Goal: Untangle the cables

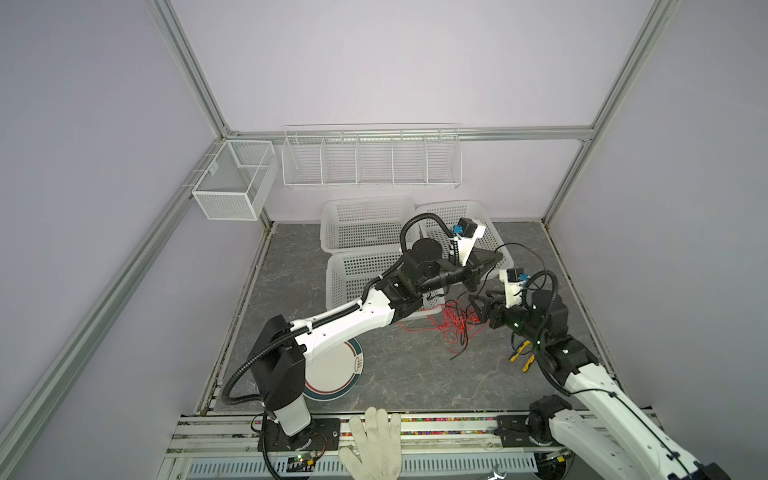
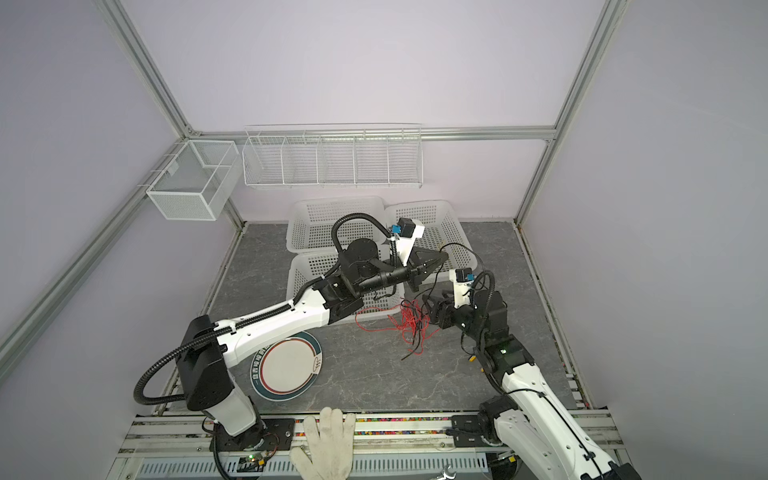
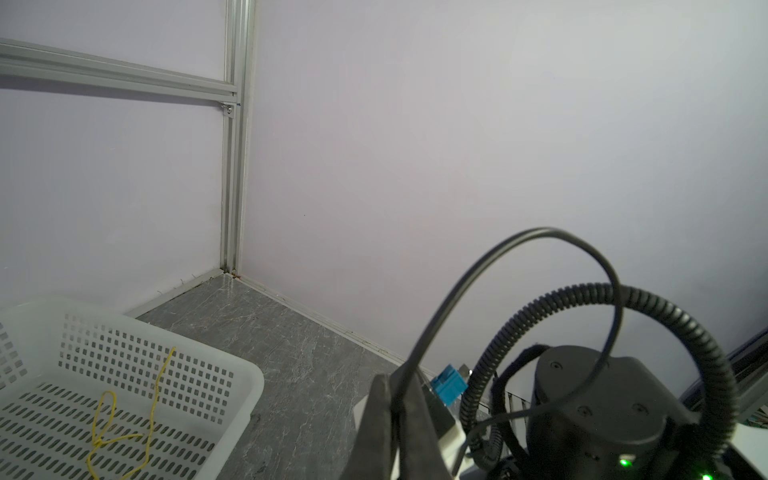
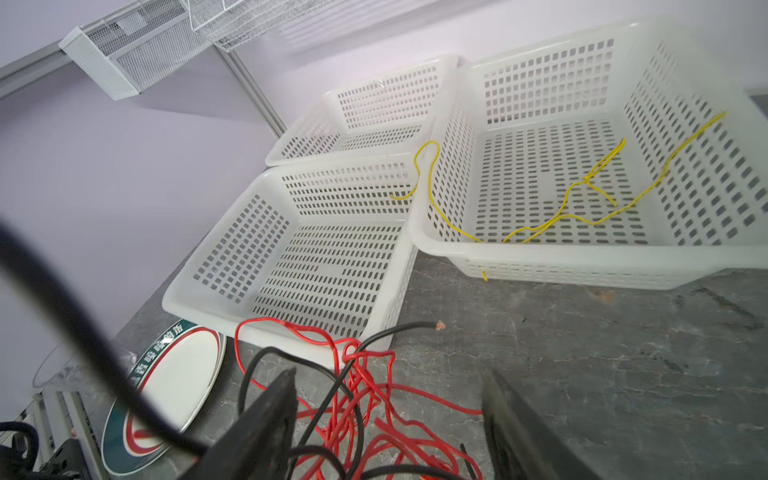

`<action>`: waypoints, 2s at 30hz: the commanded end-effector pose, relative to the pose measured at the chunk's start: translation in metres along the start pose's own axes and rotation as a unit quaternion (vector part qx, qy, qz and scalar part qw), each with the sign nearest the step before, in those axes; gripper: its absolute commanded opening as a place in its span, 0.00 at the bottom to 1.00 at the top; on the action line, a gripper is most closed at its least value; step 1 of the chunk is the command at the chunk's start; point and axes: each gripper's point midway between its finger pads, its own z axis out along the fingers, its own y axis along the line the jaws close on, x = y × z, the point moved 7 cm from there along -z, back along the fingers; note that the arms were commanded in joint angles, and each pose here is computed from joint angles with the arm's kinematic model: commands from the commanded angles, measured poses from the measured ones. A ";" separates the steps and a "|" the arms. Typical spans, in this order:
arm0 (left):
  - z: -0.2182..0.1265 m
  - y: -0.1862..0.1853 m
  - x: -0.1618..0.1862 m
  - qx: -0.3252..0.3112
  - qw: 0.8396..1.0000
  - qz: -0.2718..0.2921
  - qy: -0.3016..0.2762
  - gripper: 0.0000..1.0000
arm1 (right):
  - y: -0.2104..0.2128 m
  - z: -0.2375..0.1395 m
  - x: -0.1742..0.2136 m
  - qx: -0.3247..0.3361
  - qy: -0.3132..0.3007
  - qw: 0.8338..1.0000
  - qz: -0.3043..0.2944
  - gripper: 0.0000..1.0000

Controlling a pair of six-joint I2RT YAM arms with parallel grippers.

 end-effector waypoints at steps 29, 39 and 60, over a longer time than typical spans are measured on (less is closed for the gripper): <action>0.020 -0.018 -0.008 0.054 0.998 -0.037 0.023 0.00 | -0.040 0.021 0.024 0.125 -0.003 0.992 0.018 0.70; -0.001 -0.038 -0.071 0.035 0.999 0.015 -0.013 0.00 | -0.070 0.014 0.068 0.225 0.031 0.972 0.066 0.62; -0.065 -0.029 -0.123 -0.130 0.985 0.110 -0.033 0.00 | -0.090 0.000 0.083 0.313 0.038 0.944 0.097 0.18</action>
